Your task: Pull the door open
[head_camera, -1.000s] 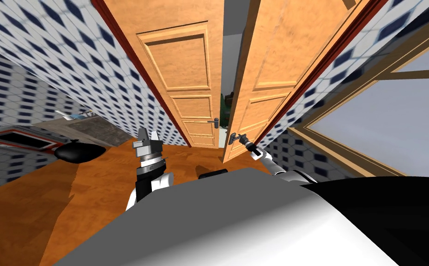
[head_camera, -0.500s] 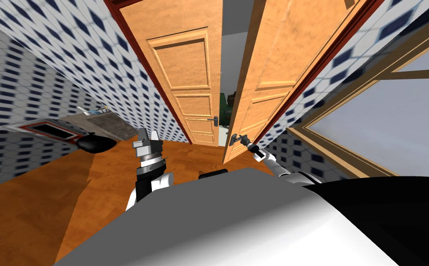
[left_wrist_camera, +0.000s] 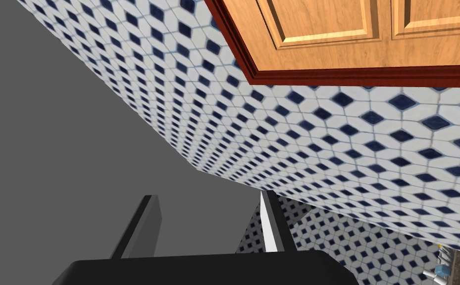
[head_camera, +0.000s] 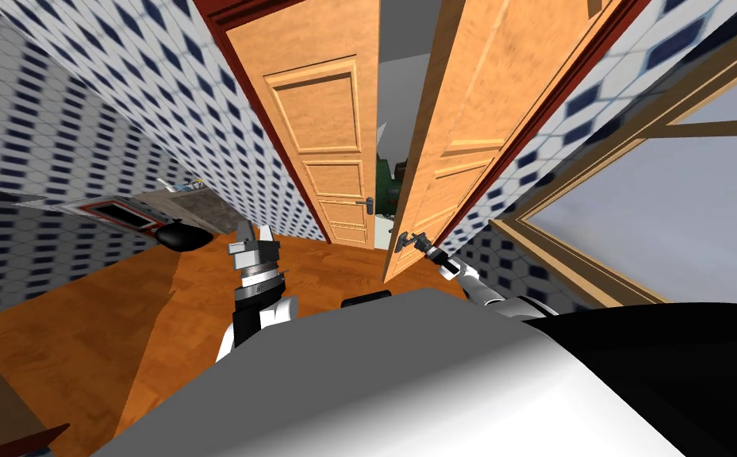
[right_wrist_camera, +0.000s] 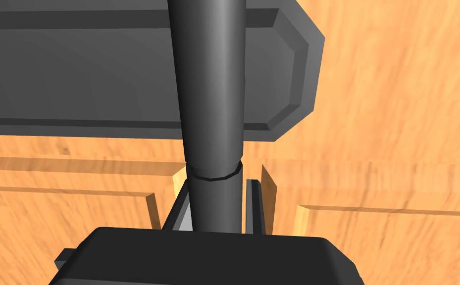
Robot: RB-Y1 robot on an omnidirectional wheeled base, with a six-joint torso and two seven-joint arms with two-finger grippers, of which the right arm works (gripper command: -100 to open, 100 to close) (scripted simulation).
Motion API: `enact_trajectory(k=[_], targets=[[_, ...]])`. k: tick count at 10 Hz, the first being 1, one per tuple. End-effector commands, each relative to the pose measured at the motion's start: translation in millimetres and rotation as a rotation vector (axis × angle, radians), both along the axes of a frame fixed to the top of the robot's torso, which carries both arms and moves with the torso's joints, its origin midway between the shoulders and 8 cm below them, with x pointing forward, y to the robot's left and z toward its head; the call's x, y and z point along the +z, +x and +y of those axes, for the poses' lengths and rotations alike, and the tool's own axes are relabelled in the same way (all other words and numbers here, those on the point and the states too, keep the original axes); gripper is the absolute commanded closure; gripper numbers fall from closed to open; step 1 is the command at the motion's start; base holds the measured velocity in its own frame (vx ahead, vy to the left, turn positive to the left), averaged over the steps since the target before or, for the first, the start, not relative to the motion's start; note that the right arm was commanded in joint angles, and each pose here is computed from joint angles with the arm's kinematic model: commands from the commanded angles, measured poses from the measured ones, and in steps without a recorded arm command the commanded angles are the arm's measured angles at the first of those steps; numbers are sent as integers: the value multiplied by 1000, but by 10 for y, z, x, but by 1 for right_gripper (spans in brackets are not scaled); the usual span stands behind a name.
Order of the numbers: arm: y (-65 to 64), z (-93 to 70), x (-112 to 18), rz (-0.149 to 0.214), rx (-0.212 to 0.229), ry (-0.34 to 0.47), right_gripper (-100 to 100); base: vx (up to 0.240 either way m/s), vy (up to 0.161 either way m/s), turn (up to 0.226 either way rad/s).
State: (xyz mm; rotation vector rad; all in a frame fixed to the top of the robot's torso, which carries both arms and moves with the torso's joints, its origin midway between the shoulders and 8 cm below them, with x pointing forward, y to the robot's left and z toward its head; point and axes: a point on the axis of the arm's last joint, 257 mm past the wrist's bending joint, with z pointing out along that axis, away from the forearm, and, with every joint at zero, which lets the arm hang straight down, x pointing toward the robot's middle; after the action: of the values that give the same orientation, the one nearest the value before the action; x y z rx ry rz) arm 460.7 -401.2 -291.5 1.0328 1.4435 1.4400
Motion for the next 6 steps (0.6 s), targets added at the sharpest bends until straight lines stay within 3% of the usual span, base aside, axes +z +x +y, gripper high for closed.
enact_trajectory(k=[1,4,6], targets=[[0,0,0,0,0,0,100,-55,-53,14],[-58,11,-13,2,21,1,100,-180,-91,159],[-89,16,-12,2,35,2,100,-203,-161,178]])
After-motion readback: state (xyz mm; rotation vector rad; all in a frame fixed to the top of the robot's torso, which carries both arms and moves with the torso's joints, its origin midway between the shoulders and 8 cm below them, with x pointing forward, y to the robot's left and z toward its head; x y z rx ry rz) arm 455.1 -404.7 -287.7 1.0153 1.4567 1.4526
